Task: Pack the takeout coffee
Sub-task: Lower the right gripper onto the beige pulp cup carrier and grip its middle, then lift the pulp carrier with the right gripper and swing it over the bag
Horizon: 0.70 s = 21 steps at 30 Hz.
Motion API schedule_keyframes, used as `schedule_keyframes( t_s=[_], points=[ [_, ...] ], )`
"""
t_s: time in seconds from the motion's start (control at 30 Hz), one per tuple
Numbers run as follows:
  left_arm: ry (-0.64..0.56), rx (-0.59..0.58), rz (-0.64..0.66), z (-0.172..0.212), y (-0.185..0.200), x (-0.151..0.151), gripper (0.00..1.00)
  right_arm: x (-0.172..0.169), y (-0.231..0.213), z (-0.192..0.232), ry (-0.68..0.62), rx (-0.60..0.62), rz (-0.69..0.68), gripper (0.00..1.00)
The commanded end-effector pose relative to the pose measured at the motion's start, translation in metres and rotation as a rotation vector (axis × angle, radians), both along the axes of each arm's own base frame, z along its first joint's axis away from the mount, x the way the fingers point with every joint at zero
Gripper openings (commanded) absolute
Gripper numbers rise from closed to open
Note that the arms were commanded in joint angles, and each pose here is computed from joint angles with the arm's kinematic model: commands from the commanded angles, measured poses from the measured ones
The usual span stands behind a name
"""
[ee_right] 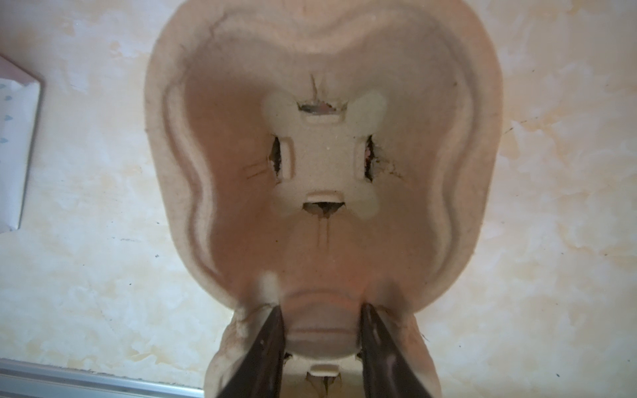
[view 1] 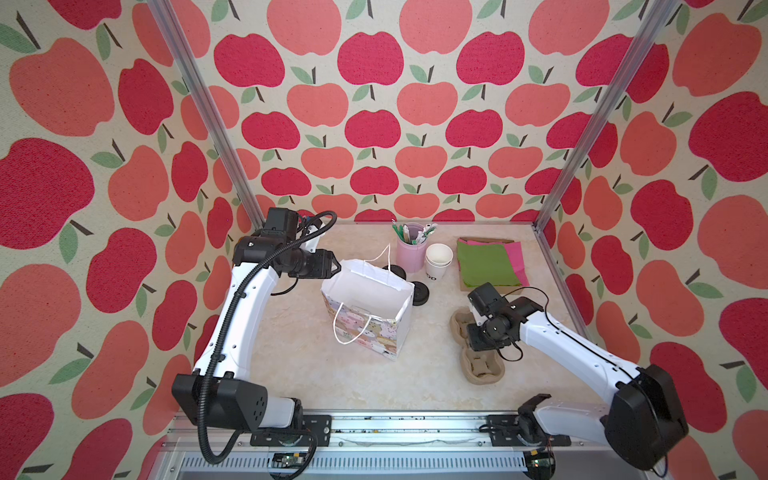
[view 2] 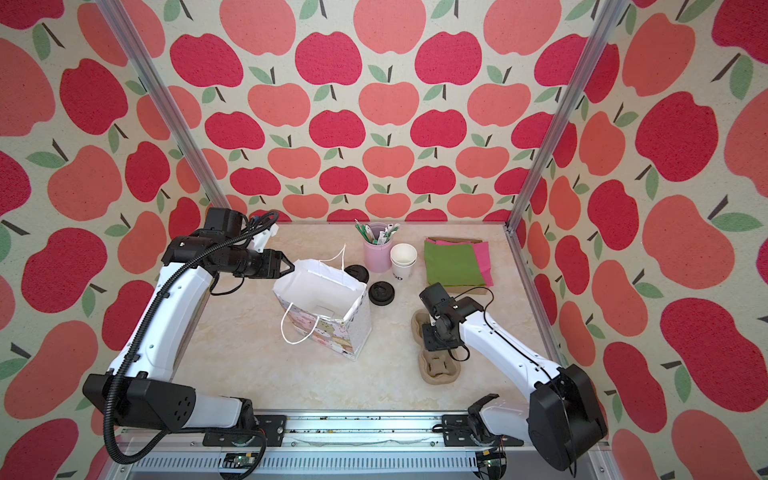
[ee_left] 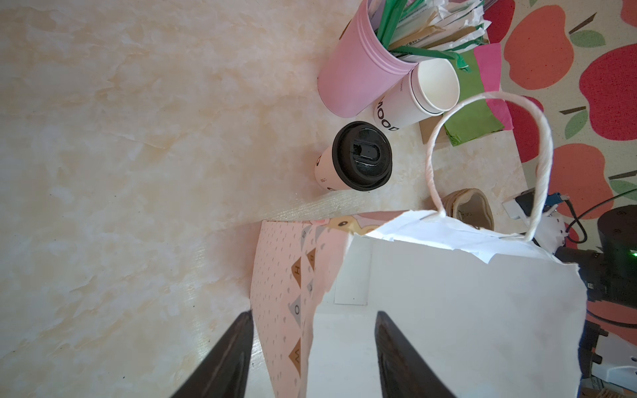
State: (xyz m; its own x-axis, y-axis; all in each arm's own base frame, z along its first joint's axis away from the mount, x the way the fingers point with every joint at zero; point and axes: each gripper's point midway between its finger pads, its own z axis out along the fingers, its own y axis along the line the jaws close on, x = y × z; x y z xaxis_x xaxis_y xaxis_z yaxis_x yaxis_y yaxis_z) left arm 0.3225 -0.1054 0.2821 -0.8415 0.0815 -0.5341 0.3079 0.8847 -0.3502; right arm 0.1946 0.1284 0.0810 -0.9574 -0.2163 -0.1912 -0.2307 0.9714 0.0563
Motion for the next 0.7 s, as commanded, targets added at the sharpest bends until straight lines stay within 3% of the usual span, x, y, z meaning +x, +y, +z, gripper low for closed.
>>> schedule_keyframes(
  t_s=[0.0,0.67],
  points=[
    [-0.041,-0.012,0.004,0.011,0.001,-0.004,0.59,-0.004,-0.004,-0.001,0.005,-0.008,0.006,0.36],
    [-0.070,-0.022,0.010,0.016,0.002,0.001,0.57,0.006,-0.001,0.062,-0.120,0.040,0.053,0.32]
  ],
)
